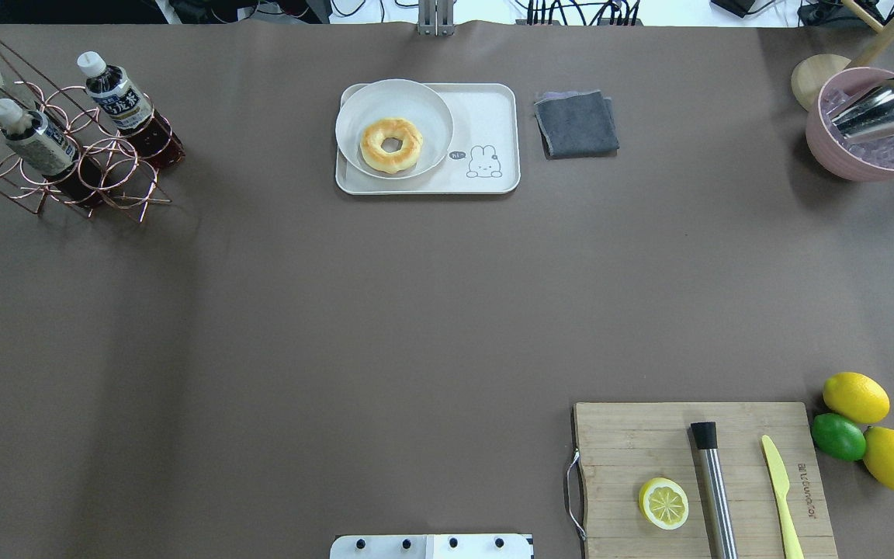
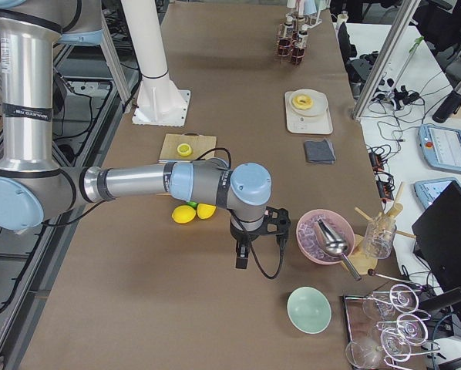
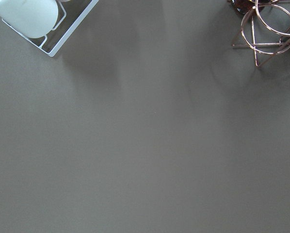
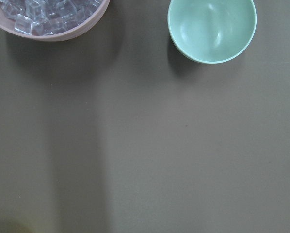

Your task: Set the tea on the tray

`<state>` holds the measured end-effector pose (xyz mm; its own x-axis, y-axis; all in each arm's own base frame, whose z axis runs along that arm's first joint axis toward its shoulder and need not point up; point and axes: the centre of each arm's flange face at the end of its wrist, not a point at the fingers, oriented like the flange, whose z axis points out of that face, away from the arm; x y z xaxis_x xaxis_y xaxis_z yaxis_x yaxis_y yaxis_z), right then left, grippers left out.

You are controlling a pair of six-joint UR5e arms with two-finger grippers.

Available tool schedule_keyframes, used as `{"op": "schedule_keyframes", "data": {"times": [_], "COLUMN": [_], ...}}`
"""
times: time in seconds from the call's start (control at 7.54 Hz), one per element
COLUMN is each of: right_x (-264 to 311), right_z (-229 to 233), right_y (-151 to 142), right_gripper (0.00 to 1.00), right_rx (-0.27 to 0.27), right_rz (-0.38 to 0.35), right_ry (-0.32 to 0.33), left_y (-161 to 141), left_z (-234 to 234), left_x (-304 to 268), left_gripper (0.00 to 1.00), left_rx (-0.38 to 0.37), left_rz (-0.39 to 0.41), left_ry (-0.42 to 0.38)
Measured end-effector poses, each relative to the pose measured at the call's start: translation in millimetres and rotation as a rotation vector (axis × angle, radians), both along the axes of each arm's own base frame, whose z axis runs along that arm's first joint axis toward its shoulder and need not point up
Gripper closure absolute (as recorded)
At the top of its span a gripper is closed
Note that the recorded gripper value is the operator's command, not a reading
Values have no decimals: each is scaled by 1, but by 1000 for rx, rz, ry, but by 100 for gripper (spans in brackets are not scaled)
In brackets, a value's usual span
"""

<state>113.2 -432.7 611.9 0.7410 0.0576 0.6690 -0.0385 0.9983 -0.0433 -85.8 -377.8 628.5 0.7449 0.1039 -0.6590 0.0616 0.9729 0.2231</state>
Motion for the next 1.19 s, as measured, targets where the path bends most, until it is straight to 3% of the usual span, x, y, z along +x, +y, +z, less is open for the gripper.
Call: {"op": "schedule_keyframes", "data": {"times": [1.19], "right_x": [0], "right_z": [2], "right_y": [2], "right_gripper": [0], "right_rx": [0], "right_rz": [-4], "right_ry": [0], "left_y": [-2], "left_z": [6], "left_x": [-8], "left_gripper": [2], "left_rx": [-48], "left_rz": [-23], "left_ry": [-1]}}
